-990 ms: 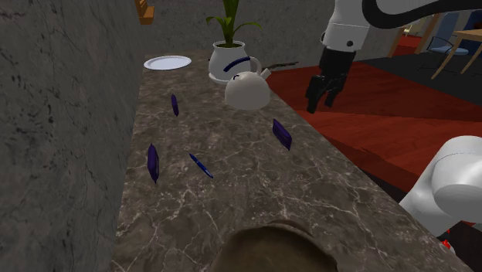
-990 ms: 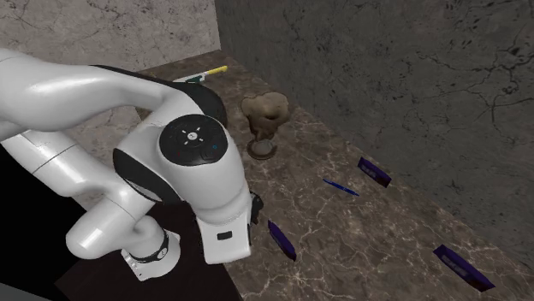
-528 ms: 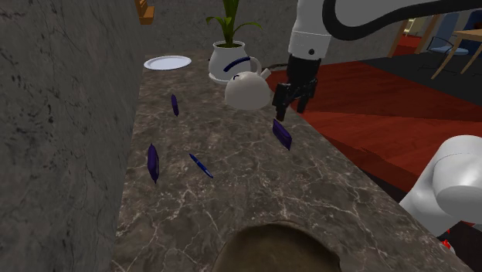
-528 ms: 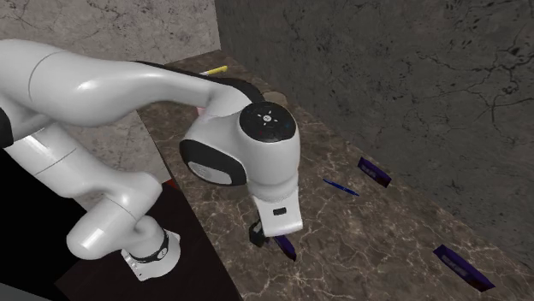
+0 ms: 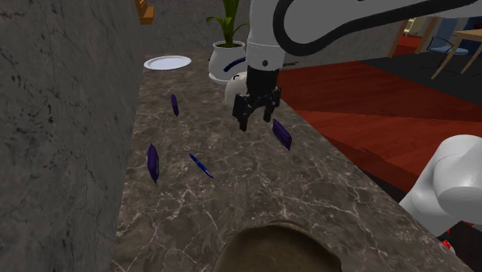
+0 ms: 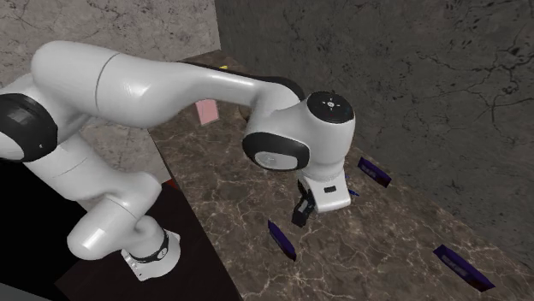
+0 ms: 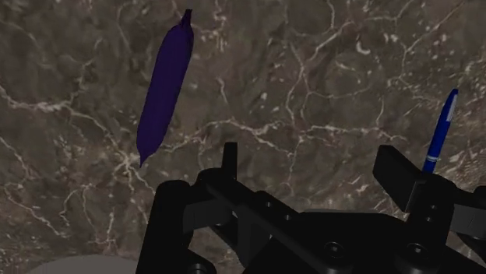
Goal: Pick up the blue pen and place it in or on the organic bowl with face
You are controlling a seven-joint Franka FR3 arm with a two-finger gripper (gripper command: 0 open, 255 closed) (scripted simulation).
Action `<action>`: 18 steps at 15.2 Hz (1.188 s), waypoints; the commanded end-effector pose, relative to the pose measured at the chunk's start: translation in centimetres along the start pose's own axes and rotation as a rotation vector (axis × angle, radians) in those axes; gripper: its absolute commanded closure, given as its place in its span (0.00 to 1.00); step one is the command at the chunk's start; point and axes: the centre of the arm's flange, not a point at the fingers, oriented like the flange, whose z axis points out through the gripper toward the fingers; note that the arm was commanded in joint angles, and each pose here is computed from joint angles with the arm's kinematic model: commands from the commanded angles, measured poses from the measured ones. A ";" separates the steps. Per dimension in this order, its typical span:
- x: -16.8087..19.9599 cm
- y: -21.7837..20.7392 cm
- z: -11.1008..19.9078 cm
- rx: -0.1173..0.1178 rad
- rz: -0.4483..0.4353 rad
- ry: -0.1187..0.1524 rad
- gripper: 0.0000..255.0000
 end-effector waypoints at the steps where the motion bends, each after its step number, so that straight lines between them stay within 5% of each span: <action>1: 1.0 -2.5 0.6 -0.001 -0.002 0.000 0.00; 13: 7.6 -16.2 4.6 -0.012 -0.021 0.002 0.00; 18: 7.6 -16.2 7.2 -0.012 -0.021 0.002 0.00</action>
